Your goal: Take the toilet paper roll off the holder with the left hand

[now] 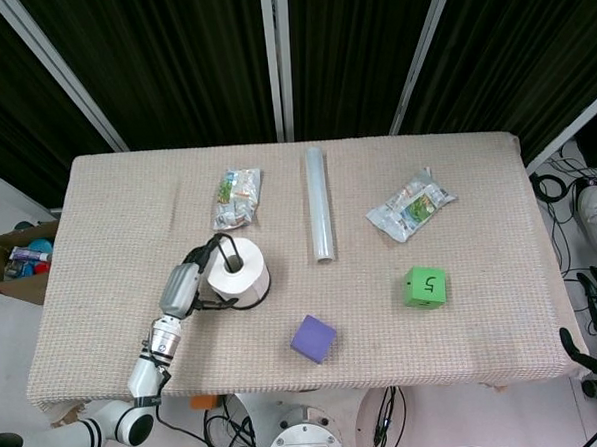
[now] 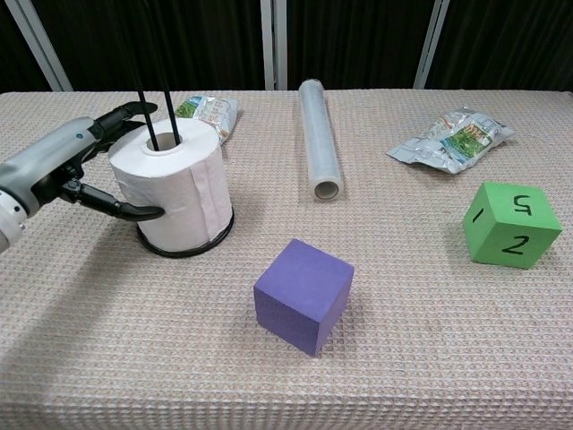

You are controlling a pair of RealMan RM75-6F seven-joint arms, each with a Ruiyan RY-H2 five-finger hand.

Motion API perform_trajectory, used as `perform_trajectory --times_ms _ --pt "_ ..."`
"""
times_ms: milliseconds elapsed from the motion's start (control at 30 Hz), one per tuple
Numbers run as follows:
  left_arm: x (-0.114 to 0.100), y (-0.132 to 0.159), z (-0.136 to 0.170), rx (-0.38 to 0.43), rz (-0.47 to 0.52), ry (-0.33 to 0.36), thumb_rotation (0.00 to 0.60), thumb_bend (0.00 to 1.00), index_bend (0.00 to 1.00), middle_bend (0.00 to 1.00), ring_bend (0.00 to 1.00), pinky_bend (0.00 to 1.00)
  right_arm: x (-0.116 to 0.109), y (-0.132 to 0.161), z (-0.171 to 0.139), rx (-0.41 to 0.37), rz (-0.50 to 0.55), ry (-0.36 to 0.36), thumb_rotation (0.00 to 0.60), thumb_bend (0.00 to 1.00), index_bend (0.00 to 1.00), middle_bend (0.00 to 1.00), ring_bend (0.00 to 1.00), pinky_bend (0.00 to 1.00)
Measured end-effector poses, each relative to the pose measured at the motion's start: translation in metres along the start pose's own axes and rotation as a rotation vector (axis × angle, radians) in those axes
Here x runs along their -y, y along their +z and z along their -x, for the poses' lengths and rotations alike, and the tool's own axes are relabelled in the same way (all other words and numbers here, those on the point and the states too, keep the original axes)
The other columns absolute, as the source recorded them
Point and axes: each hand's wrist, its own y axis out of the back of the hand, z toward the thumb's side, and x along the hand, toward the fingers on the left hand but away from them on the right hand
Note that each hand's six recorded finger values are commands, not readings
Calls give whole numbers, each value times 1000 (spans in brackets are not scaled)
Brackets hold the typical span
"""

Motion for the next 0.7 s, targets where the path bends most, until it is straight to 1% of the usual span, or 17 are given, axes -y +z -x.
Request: perform_trajectory --times_ms 133,233,433,533,633,700 --pt "-5 4 -1 3 50 17 600 122 2 293 262 189 0 -1 0 3 -1 0 600 313 0 0 0 0" --pt "-14 9 -1 15 78 42 600 134 12 318 280 190 0 -1 0 5 -3 2 600 312 0 0 0 0" --pt "-36 27 0 61 134 82 600 141 29 332 292 190 -1 0 1 1 -2 -1 600 312 0 0 0 0" --pt "-53 43 1 95 166 104 600 141 30 332 292 190 -1 2 1 -2 -2 -3 600 313 0 0 0 0" --pt "-74 63 2 133 207 128 600 141 31 332 292 190 -2 2 1 -4 -4 -6 600 313 0 0 0 0" --pt "-92 80 3 164 240 146 600 141 36 332 292 190 -2 2 1 -3 -8 -3 600 313 0 0 0 0"
